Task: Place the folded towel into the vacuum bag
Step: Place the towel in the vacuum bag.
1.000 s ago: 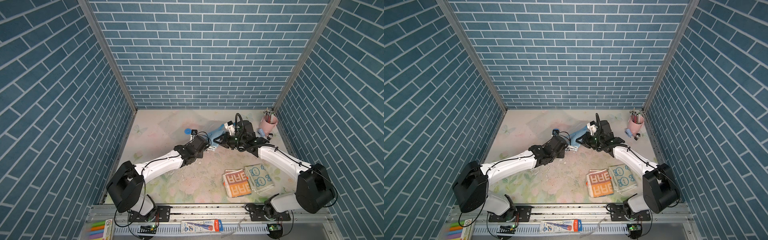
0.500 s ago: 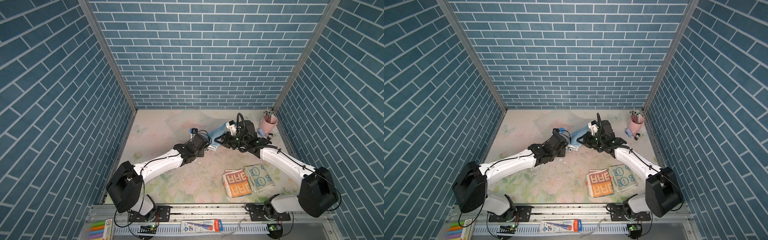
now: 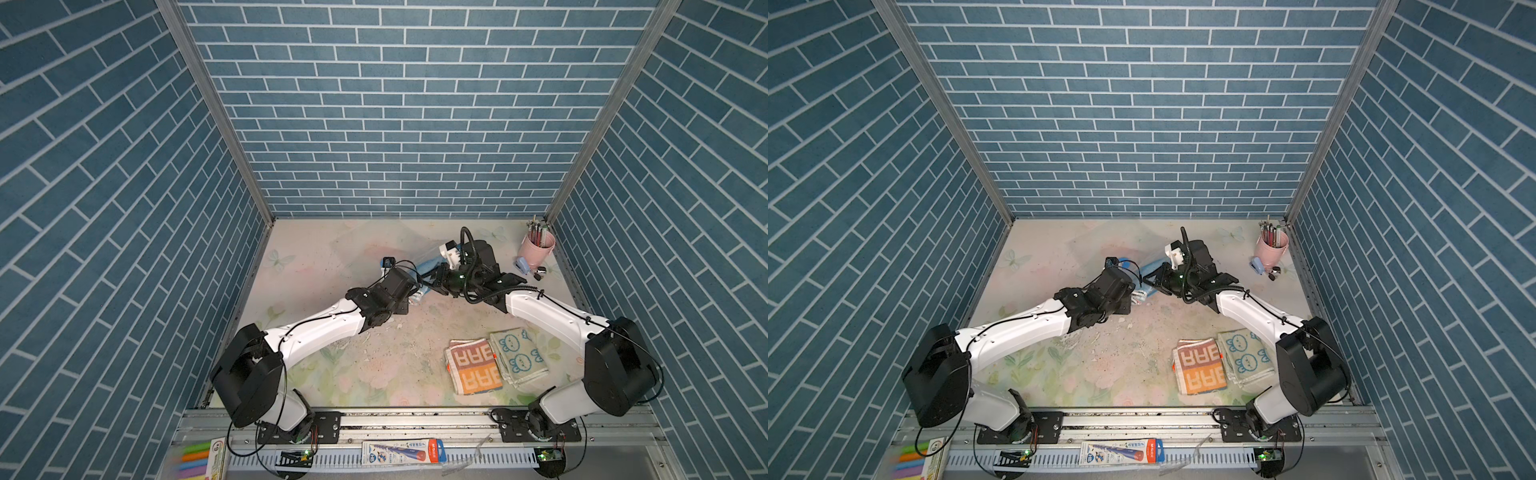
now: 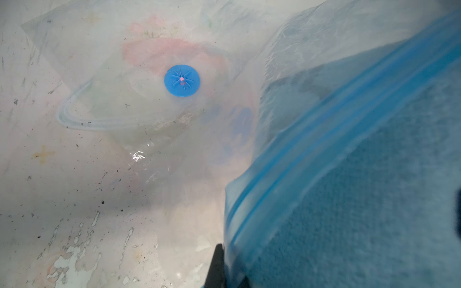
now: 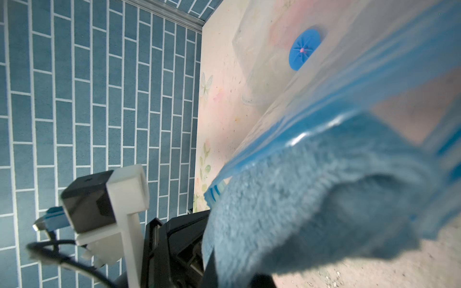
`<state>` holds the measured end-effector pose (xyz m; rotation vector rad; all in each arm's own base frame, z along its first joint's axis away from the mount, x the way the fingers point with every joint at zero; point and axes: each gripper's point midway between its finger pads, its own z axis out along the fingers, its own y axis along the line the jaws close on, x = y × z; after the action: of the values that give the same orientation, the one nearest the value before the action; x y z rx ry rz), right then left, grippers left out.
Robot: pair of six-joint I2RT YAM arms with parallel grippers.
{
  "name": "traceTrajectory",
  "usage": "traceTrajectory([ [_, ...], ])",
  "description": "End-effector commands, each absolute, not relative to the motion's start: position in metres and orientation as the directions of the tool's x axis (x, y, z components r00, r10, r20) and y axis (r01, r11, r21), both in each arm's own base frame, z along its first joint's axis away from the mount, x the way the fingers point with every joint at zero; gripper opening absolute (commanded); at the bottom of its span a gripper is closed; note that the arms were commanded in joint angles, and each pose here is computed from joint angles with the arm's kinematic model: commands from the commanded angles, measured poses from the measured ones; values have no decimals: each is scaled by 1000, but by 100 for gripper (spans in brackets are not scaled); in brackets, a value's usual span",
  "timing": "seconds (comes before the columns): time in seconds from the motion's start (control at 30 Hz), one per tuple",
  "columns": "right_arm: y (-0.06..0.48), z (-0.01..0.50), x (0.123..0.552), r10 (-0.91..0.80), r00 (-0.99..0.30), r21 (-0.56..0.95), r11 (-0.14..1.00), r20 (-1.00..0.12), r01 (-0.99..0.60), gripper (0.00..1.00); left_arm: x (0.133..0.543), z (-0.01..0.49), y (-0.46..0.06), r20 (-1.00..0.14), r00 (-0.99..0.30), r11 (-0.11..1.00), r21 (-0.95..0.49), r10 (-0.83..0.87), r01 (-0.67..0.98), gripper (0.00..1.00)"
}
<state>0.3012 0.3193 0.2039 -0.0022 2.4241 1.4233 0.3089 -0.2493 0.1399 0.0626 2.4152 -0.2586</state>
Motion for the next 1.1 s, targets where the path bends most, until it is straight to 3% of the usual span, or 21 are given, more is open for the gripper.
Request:
traceTrajectory([
  [0.0, 313, 234, 300, 193, -914, 845, 484, -356, -227, 0, 311, 144, -252, -655, -755, 976, -185, -35, 115, 0],
  [0.33, 274, 203, 324, 324, -867, 765, 637, -378, -96, 0, 309, 152, -252, -659, -751, 973, -195, -41, 119, 0],
  [0.7, 289, 212, 343, 415, -832, 818, 571, -367, -76, 0, 310, 149, -264, -641, -766, 966, -221, -40, 134, 0],
  [1.07, 302, 185, 327, 364, -868, 802, 595, -337, -62, 0, 312, 158, -262, -659, -751, 967, -218, -49, 128, 0],
])
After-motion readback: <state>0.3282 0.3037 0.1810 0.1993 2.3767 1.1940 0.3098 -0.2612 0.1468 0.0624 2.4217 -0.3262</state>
